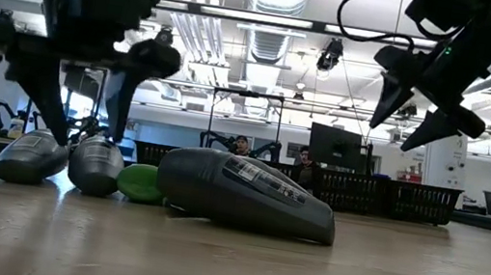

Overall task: Pick & Place Travel size toiletries
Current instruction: Put the roll-on into the center left black basket

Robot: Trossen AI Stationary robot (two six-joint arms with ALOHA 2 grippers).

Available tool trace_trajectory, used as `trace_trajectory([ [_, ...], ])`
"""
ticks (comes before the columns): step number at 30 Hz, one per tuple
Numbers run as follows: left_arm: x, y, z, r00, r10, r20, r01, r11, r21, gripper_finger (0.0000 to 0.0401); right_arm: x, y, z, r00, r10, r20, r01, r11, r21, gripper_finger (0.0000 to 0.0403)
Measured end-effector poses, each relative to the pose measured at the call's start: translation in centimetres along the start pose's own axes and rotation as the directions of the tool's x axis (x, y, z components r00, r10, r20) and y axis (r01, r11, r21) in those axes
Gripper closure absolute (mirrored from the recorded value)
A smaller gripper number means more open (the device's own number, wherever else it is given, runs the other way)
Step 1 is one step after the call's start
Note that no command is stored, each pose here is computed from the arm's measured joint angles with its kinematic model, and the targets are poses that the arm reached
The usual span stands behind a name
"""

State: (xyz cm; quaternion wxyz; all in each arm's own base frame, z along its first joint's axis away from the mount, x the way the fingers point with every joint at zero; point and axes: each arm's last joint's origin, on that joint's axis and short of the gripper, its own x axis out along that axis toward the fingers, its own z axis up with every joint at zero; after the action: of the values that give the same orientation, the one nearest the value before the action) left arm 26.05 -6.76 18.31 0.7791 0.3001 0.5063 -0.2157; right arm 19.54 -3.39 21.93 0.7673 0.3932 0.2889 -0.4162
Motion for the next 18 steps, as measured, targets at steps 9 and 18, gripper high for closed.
trace_trajectory([
  [9, 1.8, 0.0, 0.2, 0.999, -0.043, -0.013, 0.044, 0.998, 0.053, 0.0171, -0.1, 0.2, -0.4, 1.0, 0.009, -0.009, -0.009, 1.0, 0.006, 0.0046],
  [18, 2.1, -0.1, 0.8, 0.992, -0.106, 0.064, 0.11, 0.993, -0.047, 0.0171, -0.1, 0.2, -0.4, 1.0, 0.01, -0.01, -0.01, 1.0, 0.007, 0.0044],
])
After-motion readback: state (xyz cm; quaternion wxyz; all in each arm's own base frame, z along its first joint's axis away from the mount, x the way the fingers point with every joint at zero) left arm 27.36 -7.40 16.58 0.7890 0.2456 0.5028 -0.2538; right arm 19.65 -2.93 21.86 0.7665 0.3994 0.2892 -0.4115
